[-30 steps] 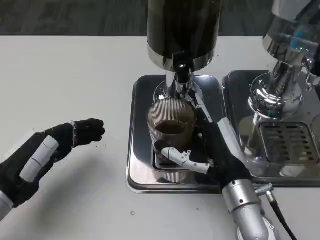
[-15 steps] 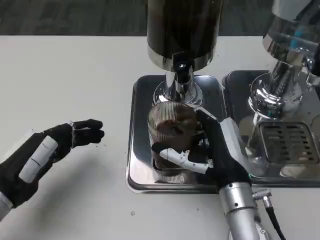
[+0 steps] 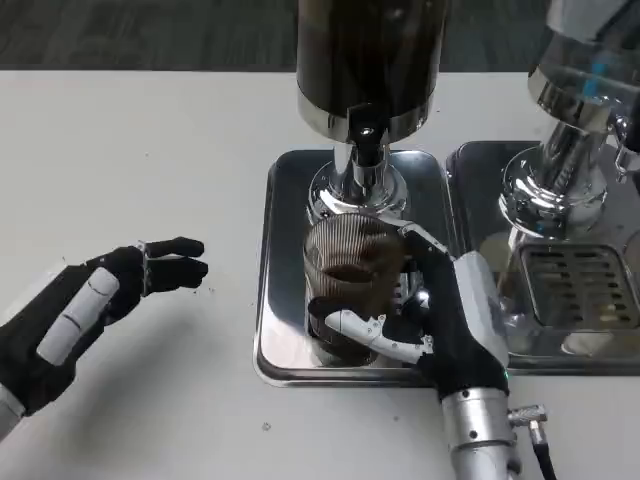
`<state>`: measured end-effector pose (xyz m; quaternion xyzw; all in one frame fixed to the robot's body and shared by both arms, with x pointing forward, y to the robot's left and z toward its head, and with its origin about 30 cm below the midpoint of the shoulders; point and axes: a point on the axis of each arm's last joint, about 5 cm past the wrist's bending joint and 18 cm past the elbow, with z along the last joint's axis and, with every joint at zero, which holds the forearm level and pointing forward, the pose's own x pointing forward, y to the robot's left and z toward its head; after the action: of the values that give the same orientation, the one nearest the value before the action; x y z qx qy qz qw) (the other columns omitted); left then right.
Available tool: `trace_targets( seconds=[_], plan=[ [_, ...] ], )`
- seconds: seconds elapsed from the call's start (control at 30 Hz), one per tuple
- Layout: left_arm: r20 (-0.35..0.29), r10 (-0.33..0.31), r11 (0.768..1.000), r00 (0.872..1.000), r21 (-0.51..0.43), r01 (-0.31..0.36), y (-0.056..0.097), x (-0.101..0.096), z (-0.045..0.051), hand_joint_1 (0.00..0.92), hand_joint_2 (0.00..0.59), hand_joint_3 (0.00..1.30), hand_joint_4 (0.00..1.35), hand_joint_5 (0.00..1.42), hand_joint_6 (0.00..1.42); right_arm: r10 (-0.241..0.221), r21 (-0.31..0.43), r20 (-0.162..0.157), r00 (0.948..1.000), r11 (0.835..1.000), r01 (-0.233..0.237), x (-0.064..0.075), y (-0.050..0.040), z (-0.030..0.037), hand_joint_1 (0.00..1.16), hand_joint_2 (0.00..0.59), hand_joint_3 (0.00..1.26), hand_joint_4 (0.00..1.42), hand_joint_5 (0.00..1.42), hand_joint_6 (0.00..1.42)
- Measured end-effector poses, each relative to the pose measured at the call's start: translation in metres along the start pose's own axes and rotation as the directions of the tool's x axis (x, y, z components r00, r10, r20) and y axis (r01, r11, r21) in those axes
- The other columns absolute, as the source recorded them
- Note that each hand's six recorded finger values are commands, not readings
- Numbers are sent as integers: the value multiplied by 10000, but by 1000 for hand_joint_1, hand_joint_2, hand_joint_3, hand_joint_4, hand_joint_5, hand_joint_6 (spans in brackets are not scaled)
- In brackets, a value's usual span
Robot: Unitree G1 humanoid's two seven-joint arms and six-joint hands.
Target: Grasp the cup under the faucet to collect the drink, then remove the cup.
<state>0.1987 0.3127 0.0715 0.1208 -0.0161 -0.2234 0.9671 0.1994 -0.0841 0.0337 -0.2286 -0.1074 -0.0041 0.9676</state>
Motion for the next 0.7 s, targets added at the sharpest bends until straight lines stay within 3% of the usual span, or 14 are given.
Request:
trace_targets(
  seconds=[0.23, 0.7],
  plan=[
    [-11, -15, 10000, 10000, 10, 15, 0, 1, 0, 0, 170, 339, 342, 307, 180, -525, -12, -27, 9986, 9986, 525, -89, 0, -39, 779, 195, 585, 724, 905, 1241],
    [88, -164, 9998, 9998, 140, 163, 4, 47, 26, 0, 184, 314, 297, 286, 180, -1356, -56, 394, 9900, 9907, 1359, -280, -112, -35, 772, 193, 617, 755, 935, 1279]
  ],
)
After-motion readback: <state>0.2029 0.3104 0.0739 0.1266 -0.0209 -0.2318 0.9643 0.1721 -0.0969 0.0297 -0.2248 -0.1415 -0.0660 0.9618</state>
